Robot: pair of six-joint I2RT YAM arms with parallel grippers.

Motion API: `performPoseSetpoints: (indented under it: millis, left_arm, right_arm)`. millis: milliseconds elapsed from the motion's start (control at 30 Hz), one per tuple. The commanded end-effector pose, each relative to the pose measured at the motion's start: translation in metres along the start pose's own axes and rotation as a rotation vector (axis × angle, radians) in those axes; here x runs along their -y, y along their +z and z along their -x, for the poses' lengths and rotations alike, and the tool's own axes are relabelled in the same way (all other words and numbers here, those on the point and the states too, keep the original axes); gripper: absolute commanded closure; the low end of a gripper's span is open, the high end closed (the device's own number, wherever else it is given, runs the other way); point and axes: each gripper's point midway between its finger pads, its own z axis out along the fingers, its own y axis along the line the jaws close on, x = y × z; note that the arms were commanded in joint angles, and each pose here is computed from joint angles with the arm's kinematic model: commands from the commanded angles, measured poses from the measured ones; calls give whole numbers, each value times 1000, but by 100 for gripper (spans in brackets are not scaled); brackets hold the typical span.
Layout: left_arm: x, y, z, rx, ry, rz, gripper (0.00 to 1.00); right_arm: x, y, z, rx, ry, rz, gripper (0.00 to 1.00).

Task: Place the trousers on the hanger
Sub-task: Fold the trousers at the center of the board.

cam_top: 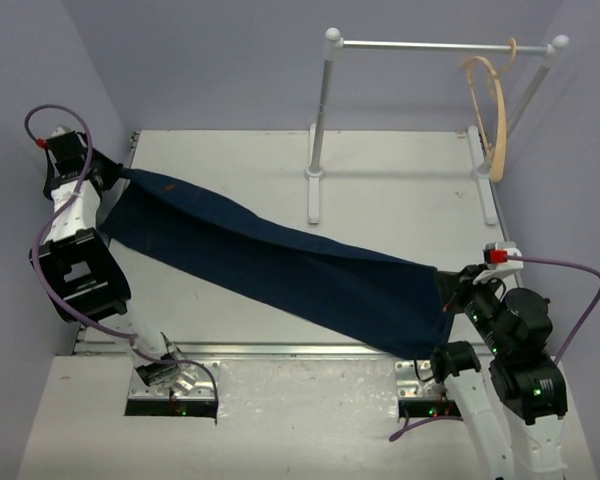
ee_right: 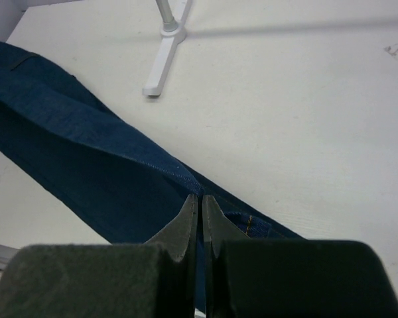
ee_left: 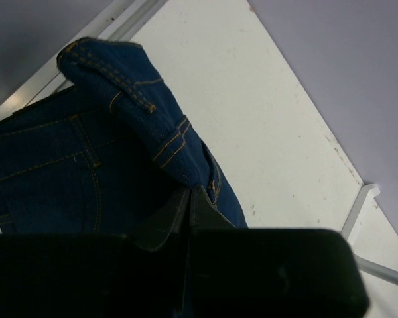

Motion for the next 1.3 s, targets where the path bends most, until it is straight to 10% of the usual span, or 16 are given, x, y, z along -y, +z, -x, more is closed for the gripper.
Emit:
performPoseSetpoints:
  millis: [0,467,667,833,1067,1267]
  left_arm:
    - [22,-29,33,178,15,-81,98]
    - [-62,-41,-8,186,-34,252,88]
    - [-66,-62,11,254,-89,333,0]
    - [-36,-61,5,203,-149,209,0]
    - [18,-24,-105,-76,-165,105,0]
    - [21,-20,-113,-106,-159,126,0]
  right_arm:
    - [7,-9,24,96,-40,-45,100]
    - [-14,-18,30,124,-106,77,100]
    - [-12,-18,30,113,-115,68,100]
    - [-10,-18,30,101,-128,57,100]
    - [-27,-17,21,41,-197,171,93]
    - [-24,-18,15,-19,-215,158,56]
